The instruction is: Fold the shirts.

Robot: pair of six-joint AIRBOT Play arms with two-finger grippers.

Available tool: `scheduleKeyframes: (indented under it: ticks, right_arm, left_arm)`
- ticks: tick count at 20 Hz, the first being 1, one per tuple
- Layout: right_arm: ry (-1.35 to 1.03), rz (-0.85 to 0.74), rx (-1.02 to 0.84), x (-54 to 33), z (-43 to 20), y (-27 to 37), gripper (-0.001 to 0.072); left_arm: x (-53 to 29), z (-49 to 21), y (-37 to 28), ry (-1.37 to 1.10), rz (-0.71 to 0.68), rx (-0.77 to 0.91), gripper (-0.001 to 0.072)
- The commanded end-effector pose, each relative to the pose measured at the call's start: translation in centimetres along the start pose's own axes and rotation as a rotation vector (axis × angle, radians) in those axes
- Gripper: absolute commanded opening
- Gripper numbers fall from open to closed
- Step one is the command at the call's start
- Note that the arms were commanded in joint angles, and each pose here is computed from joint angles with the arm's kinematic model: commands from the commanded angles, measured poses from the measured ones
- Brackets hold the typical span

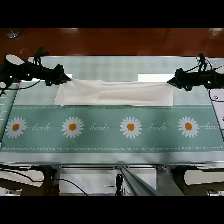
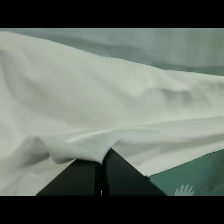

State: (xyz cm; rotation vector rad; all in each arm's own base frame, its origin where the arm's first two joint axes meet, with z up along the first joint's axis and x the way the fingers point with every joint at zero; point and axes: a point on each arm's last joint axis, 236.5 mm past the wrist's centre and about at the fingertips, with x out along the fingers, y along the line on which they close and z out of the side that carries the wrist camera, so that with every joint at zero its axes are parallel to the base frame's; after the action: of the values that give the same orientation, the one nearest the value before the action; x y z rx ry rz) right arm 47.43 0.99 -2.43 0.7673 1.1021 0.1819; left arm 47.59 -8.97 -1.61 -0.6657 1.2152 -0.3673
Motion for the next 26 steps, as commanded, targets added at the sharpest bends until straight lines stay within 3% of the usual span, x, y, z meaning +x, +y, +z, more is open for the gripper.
scheduleKeyframes:
  ticks: [1, 2, 3, 4, 5, 6, 8, 12, 14, 19, 21, 26]
  right_arm:
    - [0.024, -0.005, 0.018, 2.1, 0.7, -1.4, 0.0031]
    - [0.034, -0.007, 0.022, 2.5, 0.5, -1.7, 0.0032]
    - [0.043, -0.009, 0.027, 2.9, 0.3, -2.1, 0.0124]
    - [0.049, -0.009, 0.031, 3.1, 0.2, -2.2, 0.0410]
    - [0.062, -0.008, 0.010, 3.2, -0.1, -2.3, 0.0617]
    - [0.085, -0.001, -0.018, 3.0, -0.6, -2.0, 0.0622]
    - [0.160, -0.022, -0.059, 1.1, -1.2, -2.5, 0.0622]
    - [0.227, -0.194, -0.034, -5.9, -1.2, -8.5, 0.0622]
    - [0.238, -0.212, 0.050, -7.2, -2.2, -11.0, 0.0622]
    - [0.177, 0.008, 0.185, -2.4, -3.3, -9.2, 0.0621]
    - [0.176, 0.092, 0.193, -0.2, -3.0, -7.0, 0.0621]
    - [0.259, 0.096, 0.162, 4.2, -4.3, -4.6, 0.0620]
  left_arm:
    - [1.7, 0.3, 1.5, 0.021, 0.009, -0.024, 0.0018]
    - [2.1, -0.1, 1.7, 0.039, 0.008, -0.031, 0.0020]
    - [2.4, -0.2, 1.9, 0.046, 0.008, -0.035, 0.0070]
    - [2.6, -0.3, 1.9, 0.050, 0.005, -0.038, 0.0267]
    - [2.4, -0.7, 1.7, 0.065, 0.000, -0.035, 0.0540]
    - [1.9, -0.6, 1.5, 0.073, -0.001, -0.019, 0.0702]
    - [-0.7, -0.3, 1.7, 0.114, 0.013, 0.019, 0.0703]
    - [-10.0, -2.2, 8.3, 0.221, 0.328, -0.029, 0.0703]
    - [-12.9, -1.8, 8.6, 0.140, 0.339, -0.003, 0.0703]
    - [-13.6, 0.7, 1.5, -0.310, 0.127, 0.063, 0.0703]
    - [-11.6, -2.0, -1.6, -0.288, 0.059, 0.141, 0.0703]
    - [-6.7, -6.3, -6.7, -0.163, 0.008, 0.334, 0.0703]
